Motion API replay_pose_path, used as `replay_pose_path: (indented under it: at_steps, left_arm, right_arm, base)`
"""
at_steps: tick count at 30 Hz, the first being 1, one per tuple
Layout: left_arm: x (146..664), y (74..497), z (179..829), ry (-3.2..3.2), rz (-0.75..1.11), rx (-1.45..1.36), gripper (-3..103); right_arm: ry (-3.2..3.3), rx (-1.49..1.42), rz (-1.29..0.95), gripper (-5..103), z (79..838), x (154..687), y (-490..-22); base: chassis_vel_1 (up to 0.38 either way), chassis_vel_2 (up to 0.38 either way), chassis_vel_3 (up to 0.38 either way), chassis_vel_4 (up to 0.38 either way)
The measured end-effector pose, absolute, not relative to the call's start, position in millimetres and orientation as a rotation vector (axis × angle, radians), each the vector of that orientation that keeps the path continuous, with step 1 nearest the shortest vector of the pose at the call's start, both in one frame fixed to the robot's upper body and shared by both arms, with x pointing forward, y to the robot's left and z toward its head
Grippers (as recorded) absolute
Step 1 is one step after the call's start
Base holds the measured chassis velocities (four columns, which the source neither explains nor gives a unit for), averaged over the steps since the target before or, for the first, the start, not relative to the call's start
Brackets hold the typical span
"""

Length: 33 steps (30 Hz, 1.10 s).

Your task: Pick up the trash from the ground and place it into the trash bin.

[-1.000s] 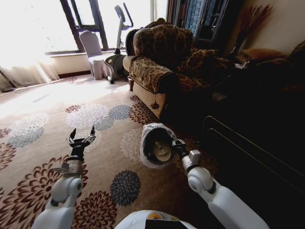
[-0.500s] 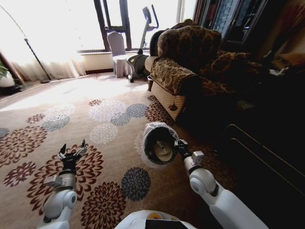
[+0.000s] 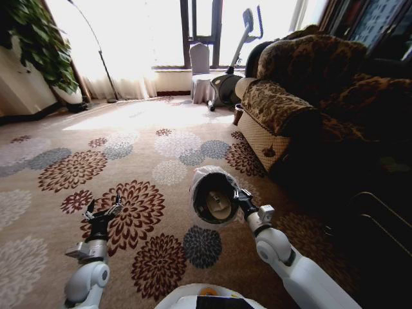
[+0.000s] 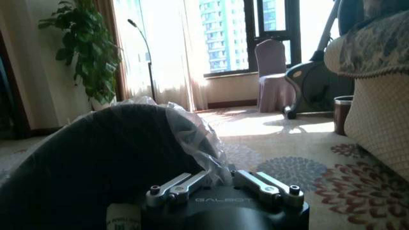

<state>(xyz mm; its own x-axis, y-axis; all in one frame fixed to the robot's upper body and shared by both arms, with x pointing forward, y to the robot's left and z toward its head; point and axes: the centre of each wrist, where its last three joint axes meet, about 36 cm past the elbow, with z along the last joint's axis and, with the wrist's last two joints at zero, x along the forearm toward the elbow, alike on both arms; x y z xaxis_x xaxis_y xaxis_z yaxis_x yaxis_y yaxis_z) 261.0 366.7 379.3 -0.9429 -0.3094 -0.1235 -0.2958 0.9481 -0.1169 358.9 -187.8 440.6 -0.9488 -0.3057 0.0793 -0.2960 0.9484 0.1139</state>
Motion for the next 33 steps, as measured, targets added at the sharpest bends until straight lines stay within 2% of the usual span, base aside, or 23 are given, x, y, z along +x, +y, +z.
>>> replay_pose_path:
  at_steps: [11, 22, 33]
  left_arm:
    - [231.8, 363.2, 336.9, 3.02, -0.058, -0.822, 100]
    - [221.1, 346.9, 325.2, 3.077, -0.067, -0.826, 100]
    - [224.9, 352.1, 326.8, 3.073, -0.094, -0.791, 100]
  right_arm:
    - [-2.995, 0.53, -0.136, 0, 433.9, 358.4, -178.5]
    - [-2.984, 0.539, -0.132, 0, 430.8, 356.0, -176.2]
    - [-2.981, 0.524, -0.149, 0, 426.8, 353.7, -176.5]
  base:
    - [0.092, 0.102, 0.095, 0.1]
    - [0.068, 0.066, -0.07, -0.057]
    - [0.253, 0.256, -0.244, -0.249]
